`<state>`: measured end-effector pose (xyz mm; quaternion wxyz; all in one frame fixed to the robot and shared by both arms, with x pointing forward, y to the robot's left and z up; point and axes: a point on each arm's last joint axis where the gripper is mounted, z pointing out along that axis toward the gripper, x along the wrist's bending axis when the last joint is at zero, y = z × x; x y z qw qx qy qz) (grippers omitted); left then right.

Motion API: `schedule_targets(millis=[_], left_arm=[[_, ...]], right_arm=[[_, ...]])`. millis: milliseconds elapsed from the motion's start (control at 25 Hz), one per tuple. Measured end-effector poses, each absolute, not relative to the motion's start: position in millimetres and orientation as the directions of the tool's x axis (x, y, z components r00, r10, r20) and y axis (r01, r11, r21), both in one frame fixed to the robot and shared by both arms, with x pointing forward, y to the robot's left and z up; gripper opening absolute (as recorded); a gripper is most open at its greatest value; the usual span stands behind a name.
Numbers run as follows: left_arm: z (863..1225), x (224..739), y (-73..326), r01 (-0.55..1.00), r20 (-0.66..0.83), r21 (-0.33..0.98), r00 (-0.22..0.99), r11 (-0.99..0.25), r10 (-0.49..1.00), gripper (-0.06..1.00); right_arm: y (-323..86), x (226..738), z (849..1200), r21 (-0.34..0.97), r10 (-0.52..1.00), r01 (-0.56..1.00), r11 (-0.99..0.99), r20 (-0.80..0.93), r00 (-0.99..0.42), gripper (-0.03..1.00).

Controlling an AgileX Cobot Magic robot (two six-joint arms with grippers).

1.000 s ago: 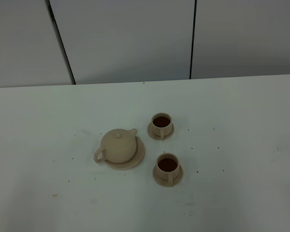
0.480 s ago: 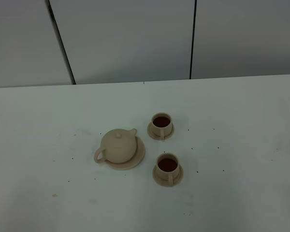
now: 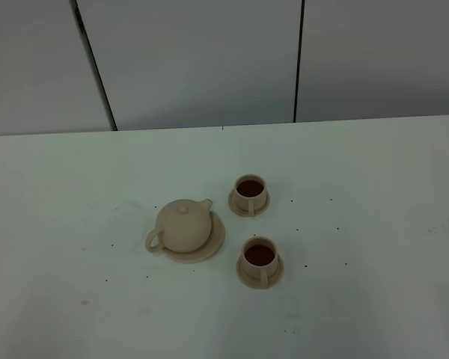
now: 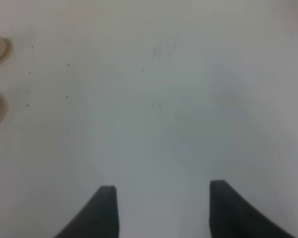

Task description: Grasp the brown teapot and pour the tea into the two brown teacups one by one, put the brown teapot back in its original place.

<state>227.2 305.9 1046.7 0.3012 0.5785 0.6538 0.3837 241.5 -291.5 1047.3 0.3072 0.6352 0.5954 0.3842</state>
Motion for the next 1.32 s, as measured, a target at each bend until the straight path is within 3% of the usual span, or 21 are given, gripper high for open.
schedule_targets(millis=[1320], left_arm=[[1046.7, 227.1, 306.5, 0.527, 0.062, 0.85, -0.149, 0.026, 0.987, 0.4]], right_arm=[[-291.5, 241.5, 1047.3, 0.848, 0.992, 0.52, -0.102, 0.122, -0.004, 0.41]])
